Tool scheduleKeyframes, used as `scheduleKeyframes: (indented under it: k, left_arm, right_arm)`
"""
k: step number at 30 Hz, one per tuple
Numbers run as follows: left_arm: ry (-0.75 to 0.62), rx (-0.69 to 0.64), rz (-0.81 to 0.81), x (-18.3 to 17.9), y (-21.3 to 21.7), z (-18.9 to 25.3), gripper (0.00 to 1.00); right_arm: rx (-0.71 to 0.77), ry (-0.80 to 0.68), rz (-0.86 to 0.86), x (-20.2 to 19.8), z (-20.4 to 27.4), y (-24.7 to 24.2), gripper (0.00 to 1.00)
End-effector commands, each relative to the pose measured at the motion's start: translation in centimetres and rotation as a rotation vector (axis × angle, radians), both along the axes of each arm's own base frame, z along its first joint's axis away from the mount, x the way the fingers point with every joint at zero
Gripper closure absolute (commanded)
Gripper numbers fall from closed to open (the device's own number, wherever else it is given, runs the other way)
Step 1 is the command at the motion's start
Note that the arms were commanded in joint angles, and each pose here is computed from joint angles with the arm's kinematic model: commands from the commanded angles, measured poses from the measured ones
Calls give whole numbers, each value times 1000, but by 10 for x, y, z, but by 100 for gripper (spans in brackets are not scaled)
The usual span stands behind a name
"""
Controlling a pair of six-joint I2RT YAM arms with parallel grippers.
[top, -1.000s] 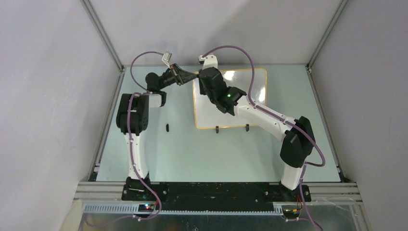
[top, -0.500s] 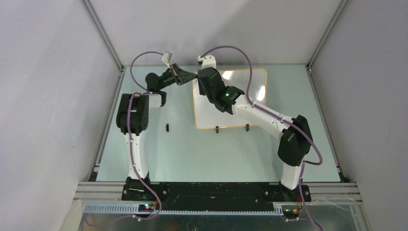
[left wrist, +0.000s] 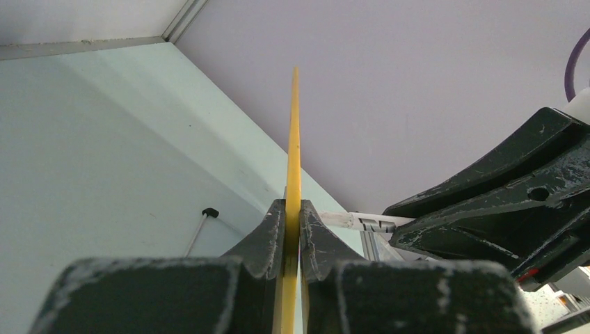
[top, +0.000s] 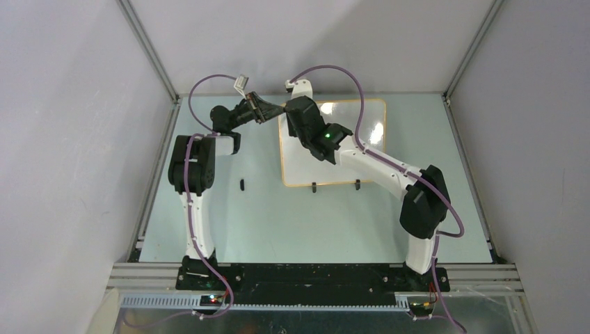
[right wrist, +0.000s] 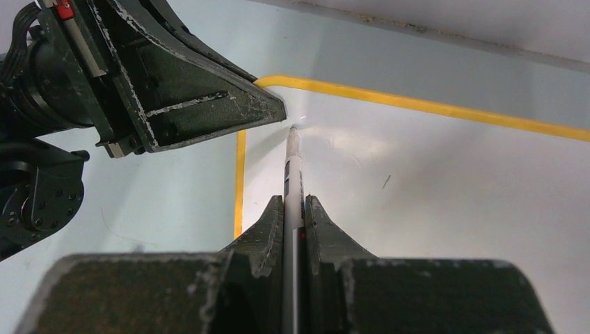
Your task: Write a sentence on the whiteboard
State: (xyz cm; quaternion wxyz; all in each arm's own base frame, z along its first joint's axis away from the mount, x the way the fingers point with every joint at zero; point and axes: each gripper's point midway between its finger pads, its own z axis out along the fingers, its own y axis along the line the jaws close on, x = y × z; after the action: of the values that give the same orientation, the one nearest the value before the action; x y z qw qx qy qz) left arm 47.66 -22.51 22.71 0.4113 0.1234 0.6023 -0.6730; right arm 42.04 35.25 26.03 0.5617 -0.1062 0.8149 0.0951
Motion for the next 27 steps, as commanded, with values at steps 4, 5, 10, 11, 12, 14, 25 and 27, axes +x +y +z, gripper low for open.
scheduleKeyframes:
  k: [4, 5, 10, 11, 12, 14, 25, 27]
  left_arm:
    - [-69, -20, 8, 0, 5, 16, 100]
    - [-69, -20, 8, 0, 5, 16, 100]
    - [-70, -21, 7, 0, 5, 16, 100]
    - [-69, -21, 6, -1, 5, 16, 100]
    - [-70, -21, 7, 0, 5, 16, 100]
    - [-70, -21, 6, -1, 4, 17, 100]
    - [-71, -22, 6, 0, 5, 17, 100]
    - [-71, -22, 6, 0, 5, 17, 100]
  right_arm:
    - [12, -38, -25, 9, 17, -1, 100]
    - [11, -36, -24, 9, 16, -1, 100]
    - [7, -30, -23, 7, 14, -1, 100]
    - [8, -31, -24, 7, 14, -1, 100]
    - [7, -30, -24, 6, 14, -1, 100]
    - [6, -28, -22, 5, 13, -1, 100]
    - [3, -14, -16, -5, 6, -3, 100]
    - [2, -12, -14, -7, 5, -3, 100]
